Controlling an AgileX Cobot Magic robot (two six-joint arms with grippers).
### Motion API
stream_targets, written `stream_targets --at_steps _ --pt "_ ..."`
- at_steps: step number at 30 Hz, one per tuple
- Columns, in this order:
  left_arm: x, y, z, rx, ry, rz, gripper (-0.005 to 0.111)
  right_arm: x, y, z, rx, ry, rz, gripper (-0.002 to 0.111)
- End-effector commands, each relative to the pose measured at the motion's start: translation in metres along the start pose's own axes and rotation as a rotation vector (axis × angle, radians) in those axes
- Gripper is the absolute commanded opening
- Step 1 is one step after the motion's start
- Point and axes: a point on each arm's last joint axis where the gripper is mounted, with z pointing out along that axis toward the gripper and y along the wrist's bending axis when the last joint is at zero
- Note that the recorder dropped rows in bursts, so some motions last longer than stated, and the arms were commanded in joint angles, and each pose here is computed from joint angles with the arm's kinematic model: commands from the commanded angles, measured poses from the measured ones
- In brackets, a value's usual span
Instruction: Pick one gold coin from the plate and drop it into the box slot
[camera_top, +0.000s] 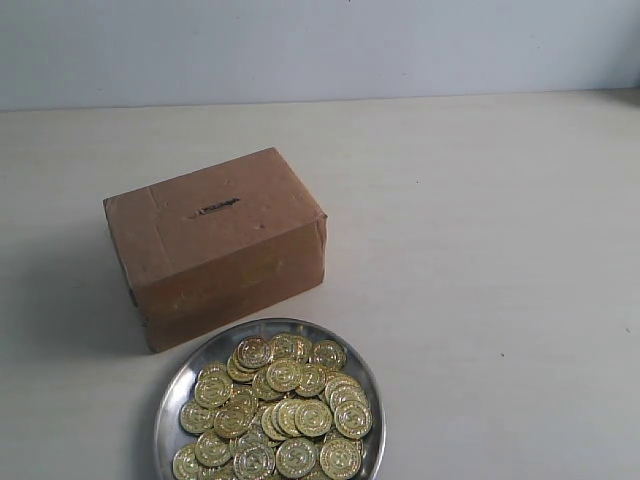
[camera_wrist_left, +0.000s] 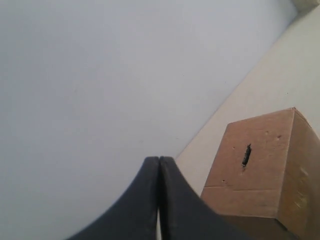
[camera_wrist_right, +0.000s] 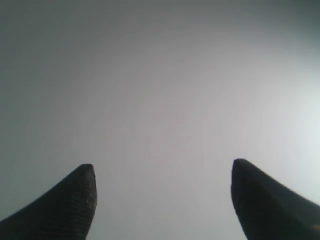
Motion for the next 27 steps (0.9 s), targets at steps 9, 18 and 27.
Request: stream_targets --at_steps 9,18,27 --pt "-0.008 -0.007 -0.016 -0.065 -0.069 0.057 0.000 0.108 0.026 -0.018 -0.055 0.187 -0.015 0.071" --pt "-0.008 -0.008 -0.015 -0.060 -0.070 0.057 0.000 0.202 0.047 -0.052 -0.123 0.482 -0.014 0.071" --pt "0.006 -0.009 -0.015 -0.039 0.094 0.249 0.000 0.254 0.058 -0.089 -0.167 0.699 -0.016 0.071"
